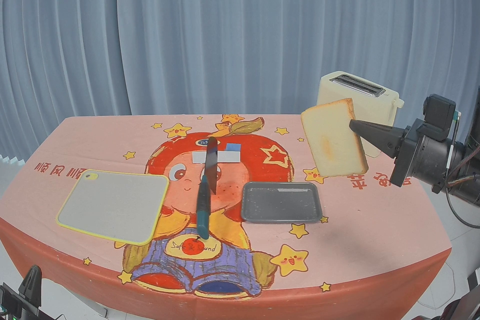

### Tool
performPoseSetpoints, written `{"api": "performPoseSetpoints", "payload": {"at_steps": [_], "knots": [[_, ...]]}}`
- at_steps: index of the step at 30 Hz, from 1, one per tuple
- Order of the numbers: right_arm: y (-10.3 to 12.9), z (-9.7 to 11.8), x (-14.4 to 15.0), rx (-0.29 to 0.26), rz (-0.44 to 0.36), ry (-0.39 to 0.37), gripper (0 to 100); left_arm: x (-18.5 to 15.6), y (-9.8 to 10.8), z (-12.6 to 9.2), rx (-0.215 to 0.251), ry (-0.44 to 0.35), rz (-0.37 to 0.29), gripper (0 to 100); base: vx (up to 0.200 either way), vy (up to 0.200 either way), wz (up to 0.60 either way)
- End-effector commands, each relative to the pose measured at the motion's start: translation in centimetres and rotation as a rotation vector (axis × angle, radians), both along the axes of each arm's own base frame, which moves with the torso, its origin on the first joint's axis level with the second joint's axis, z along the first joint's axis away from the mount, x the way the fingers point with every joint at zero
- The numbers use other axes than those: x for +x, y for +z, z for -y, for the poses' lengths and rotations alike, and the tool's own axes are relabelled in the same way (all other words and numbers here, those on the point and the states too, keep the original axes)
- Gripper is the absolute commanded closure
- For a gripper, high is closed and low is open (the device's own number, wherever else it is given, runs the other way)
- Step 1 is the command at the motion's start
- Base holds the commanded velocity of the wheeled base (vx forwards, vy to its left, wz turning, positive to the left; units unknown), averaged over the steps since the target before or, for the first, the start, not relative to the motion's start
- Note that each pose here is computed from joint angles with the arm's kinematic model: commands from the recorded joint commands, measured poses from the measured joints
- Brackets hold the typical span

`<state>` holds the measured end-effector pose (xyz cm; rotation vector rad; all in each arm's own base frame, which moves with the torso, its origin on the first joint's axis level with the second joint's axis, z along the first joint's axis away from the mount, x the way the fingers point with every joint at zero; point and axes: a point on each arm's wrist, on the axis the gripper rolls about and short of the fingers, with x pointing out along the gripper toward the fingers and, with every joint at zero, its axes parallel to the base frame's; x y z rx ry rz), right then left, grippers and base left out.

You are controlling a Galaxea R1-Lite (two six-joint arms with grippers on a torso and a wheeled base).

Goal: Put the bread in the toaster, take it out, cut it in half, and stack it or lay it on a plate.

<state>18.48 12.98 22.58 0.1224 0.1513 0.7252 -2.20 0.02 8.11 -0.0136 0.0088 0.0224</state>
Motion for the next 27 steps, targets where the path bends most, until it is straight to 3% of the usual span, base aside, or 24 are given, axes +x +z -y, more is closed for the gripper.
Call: {"api": "performPoseSetpoints", "payload": {"at_steps": [1,27], "knots": [[-0.6,-0.5,0.2,-0.014,-0.023,0.012,100,0.1,-0.5,0.0,0.000,0.001,-0.017,100,0.000,0.200,0.00],[-2.6,-2.0,-0.1,-0.059,-0.085,0.067,100,0.1,-0.5,0.0,-0.002,0.005,-0.017,100,0.000,0.200,0.00]]}}
